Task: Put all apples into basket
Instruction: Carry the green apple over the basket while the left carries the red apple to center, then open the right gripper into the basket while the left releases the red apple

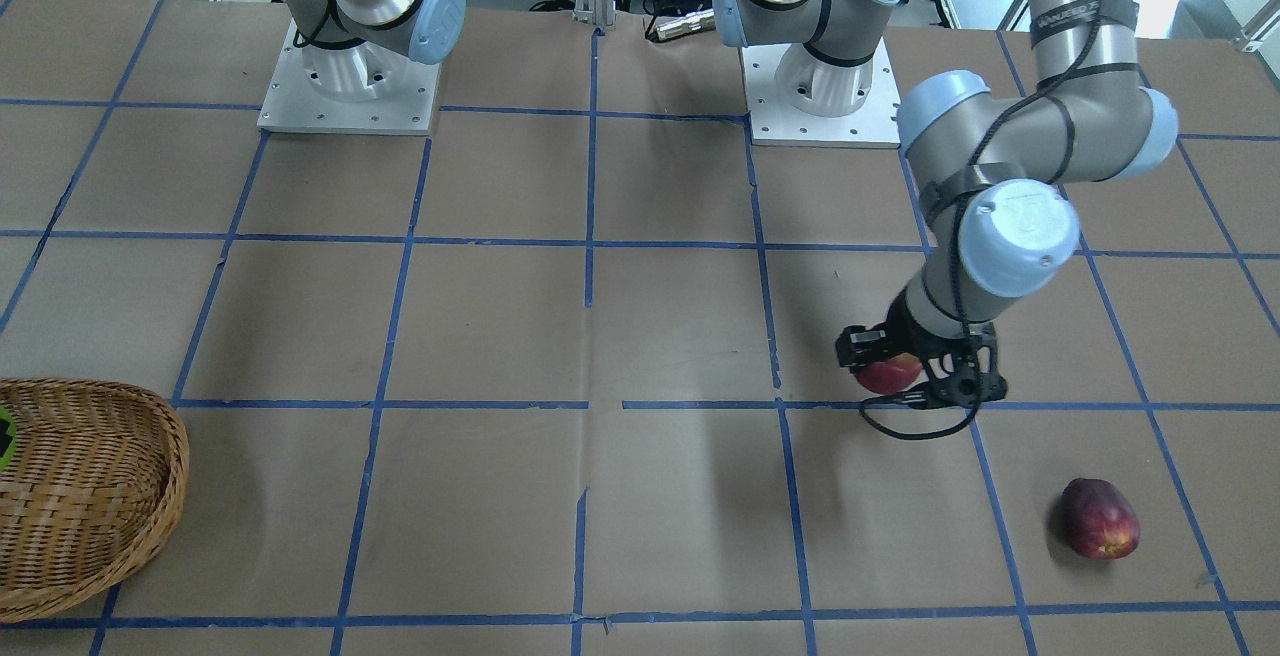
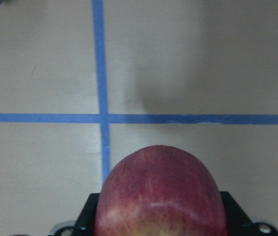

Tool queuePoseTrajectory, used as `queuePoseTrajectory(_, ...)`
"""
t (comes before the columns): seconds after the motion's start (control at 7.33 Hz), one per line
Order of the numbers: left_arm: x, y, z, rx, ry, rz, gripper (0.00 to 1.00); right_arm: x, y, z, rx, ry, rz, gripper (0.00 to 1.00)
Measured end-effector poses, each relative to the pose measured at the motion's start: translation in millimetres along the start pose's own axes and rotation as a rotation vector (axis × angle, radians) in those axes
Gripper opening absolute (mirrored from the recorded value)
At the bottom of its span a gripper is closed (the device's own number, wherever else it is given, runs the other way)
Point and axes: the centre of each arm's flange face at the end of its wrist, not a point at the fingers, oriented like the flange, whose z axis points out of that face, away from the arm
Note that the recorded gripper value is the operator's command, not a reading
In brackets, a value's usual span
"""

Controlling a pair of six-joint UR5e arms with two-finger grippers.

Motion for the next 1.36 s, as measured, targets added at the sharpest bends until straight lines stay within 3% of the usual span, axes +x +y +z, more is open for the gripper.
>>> queuePoseTrajectory(0.14, 54.6, 6.9, 0.4, 0.007, 0.040, -0.049, 0.22, 18.8, -7.3, 21.4, 0.017, 0.017, -0.021, 0.00)
queuePoseTrajectory(0.27, 109.8, 15.3, 1.2, 0.015, 0.086, -0.079, 0.31, 28.0, -11.8, 39.3, 0.020, 0.024, -0.029, 0.00)
queuePoseTrajectory(0.41, 162.5, 25.4, 3.8, 0.033, 0.121, -0.116, 0.31, 32.2, -14.1, 51.4, 0.015, 0.027, -0.033, 0.00)
queuePoseTrajectory(0.55, 208.0, 37.1, 13.4, 0.049, 0.140, -0.144, 0.31, 34.4, -14.7, 58.1, 0.007, 0.033, -0.034, 0.20)
queuePoseTrajectory(0.68, 241.3, 46.3, 28.5, 0.058, 0.153, -0.149, 0.39, 36.5, -14.6, 63.8, -0.001, 0.038, -0.033, 0.19)
queuePoseTrajectory(0.82, 263.4, 51.3, 43.0, 0.070, 0.167, -0.149, 0.99, 40.8, -14.4, 68.1, -0.004, 0.039, -0.028, 0.33)
queuePoseTrajectory(0.95, 276.1, 54.1, 51.2, 0.083, 0.176, -0.147, 1.00, 46.0, -15.0, 72.1, 0.003, 0.043, -0.021, 0.88)
queuePoseTrajectory(1.09, 278.9, 54.9, 48.5, 0.093, 0.178, -0.138, 1.00, 48.6, -16.5, 75.7, 0.012, 0.044, -0.016, 1.00)
queuePoseTrajectory(1.36, 253.0, 36.1, 23.3, 0.064, 0.166, -0.165, 1.00, 49.8, -19.0, 79.7, 0.017, 0.039, -0.009, 1.00)
